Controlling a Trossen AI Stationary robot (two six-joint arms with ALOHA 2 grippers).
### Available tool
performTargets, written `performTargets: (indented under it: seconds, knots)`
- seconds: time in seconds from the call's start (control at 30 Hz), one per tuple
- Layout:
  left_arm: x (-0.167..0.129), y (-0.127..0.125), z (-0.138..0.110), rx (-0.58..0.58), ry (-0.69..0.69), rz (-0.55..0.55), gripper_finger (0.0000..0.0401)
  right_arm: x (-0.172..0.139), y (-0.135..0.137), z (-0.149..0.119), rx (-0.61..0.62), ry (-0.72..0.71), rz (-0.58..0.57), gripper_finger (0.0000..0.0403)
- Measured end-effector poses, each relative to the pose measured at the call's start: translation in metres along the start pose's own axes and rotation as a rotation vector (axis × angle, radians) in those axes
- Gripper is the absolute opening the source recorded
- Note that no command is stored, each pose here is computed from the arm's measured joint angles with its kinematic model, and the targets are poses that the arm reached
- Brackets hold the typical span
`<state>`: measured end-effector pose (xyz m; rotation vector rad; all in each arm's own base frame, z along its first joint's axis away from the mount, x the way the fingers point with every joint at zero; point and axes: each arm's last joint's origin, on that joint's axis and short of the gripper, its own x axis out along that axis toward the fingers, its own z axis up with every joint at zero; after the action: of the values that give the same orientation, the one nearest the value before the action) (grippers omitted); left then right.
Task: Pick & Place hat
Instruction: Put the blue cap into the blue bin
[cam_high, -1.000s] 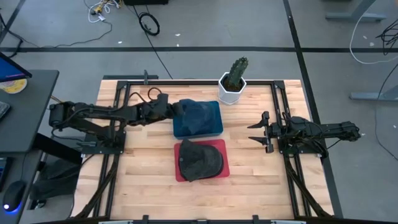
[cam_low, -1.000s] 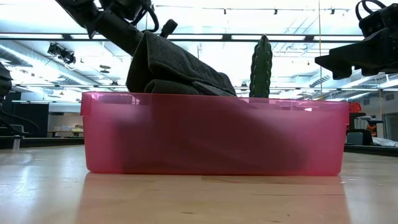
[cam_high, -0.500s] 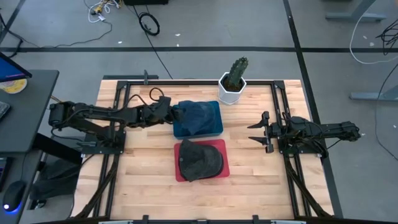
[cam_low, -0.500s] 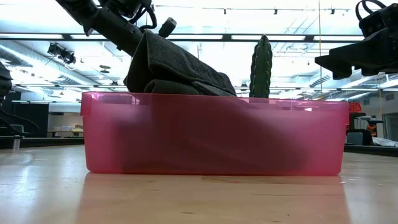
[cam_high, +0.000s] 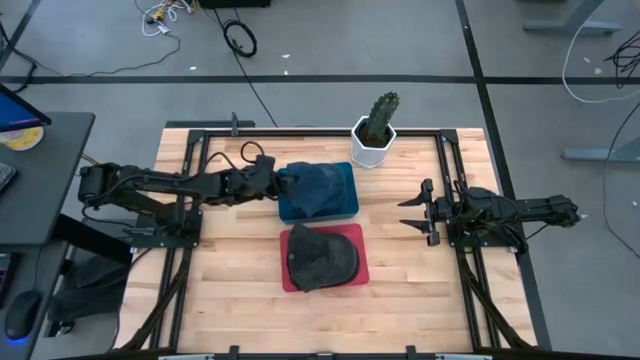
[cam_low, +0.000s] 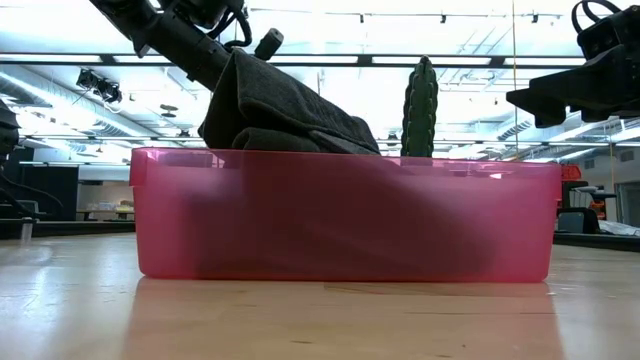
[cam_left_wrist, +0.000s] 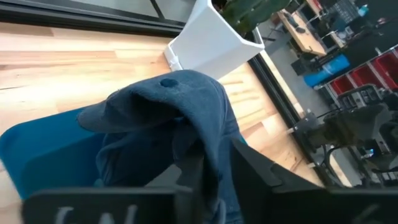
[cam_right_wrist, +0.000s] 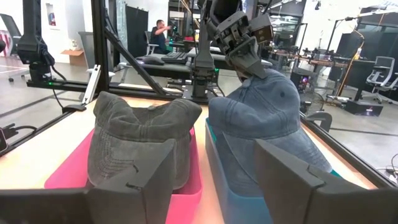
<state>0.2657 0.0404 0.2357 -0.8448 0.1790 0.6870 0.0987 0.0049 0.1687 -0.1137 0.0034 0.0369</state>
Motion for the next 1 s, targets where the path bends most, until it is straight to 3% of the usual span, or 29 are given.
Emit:
performTargets:
  seconds: [0.3, 0.5, 0.63, 0.7, 0.83, 1.0]
  knots:
    - [-0.006, 0.01, -0.004, 0.022, 0.067, 0.097, 0.0163, 0.0, 0.0, 0.0, 0.0, 0.0, 0.0, 0.0217]
    - [-0.025, 0.021, 0.001, 0.12, 0.071, 0.218, 0.0178, 0.0, 0.0, 0.0, 0.0, 0.0, 0.0, 0.0217]
    - [-0.042, 0.024, 0.011, 0.223, -0.004, 0.27, 0.0179, 0.0, 0.0, 0.0, 0.0, 0.0, 0.0, 0.0217]
    - [-0.046, 0.022, 0.015, 0.265, -0.013, 0.253, 0.0179, 0.0, 0.0, 0.0, 0.0, 0.0, 0.0, 0.0217]
    - [-0.043, 0.008, 0.018, 0.384, -0.002, 0.08, 0.0169, 0.0, 0.0, 0.0, 0.0, -0.001, 0.0, 0.0217]
    - [-0.033, -0.005, 0.014, 0.707, -0.045, -0.02, 0.0103, 0.0, 0.0, 0.0, 0.0, -0.002, 0.0, 0.0217]
